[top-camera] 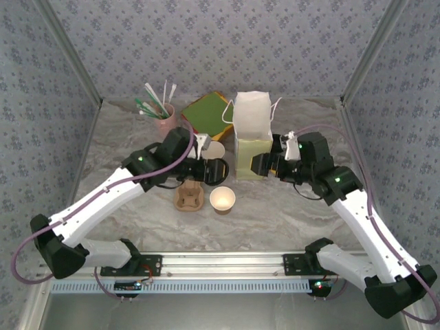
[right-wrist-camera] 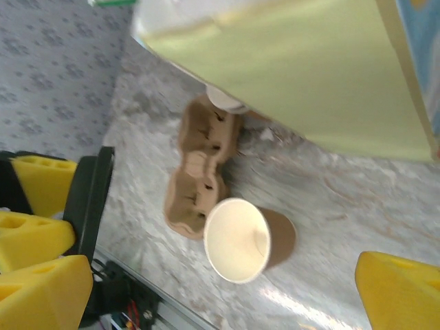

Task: Pack the takeout coffee

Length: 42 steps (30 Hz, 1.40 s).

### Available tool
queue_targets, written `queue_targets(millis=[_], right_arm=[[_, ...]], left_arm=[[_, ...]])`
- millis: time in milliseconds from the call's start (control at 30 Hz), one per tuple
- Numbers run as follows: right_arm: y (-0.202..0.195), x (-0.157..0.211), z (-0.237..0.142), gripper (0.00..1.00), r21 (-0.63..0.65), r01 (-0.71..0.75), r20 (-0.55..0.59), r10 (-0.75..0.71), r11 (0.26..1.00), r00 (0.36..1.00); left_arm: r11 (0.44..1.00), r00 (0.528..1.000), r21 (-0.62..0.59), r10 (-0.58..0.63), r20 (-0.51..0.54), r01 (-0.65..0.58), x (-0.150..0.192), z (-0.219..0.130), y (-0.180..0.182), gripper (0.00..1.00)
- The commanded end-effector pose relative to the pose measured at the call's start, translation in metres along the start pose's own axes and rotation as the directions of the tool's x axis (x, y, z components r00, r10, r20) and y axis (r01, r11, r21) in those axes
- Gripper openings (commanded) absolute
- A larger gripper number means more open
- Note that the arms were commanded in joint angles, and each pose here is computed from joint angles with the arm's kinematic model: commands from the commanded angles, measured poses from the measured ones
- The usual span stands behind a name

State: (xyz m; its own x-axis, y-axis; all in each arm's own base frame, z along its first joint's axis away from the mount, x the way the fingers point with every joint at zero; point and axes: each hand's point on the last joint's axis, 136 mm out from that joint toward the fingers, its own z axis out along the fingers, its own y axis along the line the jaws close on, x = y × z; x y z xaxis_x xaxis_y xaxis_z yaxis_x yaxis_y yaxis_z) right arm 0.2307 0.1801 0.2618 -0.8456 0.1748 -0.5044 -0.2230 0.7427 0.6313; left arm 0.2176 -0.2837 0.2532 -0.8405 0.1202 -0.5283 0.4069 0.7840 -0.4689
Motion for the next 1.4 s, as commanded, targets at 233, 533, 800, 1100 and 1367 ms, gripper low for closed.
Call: queue_targets(millis=[233,533,800,1100,1367], right_arm=[[-0.041,0.035,0.003,1.0,0.159,0.013,-0.068,-0.002,0.987,0.998],[-0.051,0.044,0.007,1.0,0.182,0.004,-0.089,0.013,0.983,0.996],[-0.054,0.05,0.009,1.0,0.183,-0.004,-0.1,0.023,0.983,0.995],[-0.056,0.053,0.011,1.0,0.179,-0.015,-0.098,0.033,0.984,0.995],[-0.054,0.055,0.01,1.0,0.18,-0.014,-0.095,0.032,0.984,0.995]], left_arm=[[0.957,0.981,-0.225,0.162,-0.111,-0.183,0.046,0.04,0.025,0.67],[0.942,0.971,-0.253,0.186,-0.15,-0.219,0.064,0.068,0.024,0.65],[0.93,0.965,-0.275,0.205,-0.164,-0.244,0.073,0.076,0.023,0.65],[0.924,0.958,-0.276,0.219,-0.184,-0.264,0.081,0.083,0.026,0.65],[0.928,0.962,-0.266,0.229,-0.148,-0.261,0.074,0.089,0.021,0.65]])
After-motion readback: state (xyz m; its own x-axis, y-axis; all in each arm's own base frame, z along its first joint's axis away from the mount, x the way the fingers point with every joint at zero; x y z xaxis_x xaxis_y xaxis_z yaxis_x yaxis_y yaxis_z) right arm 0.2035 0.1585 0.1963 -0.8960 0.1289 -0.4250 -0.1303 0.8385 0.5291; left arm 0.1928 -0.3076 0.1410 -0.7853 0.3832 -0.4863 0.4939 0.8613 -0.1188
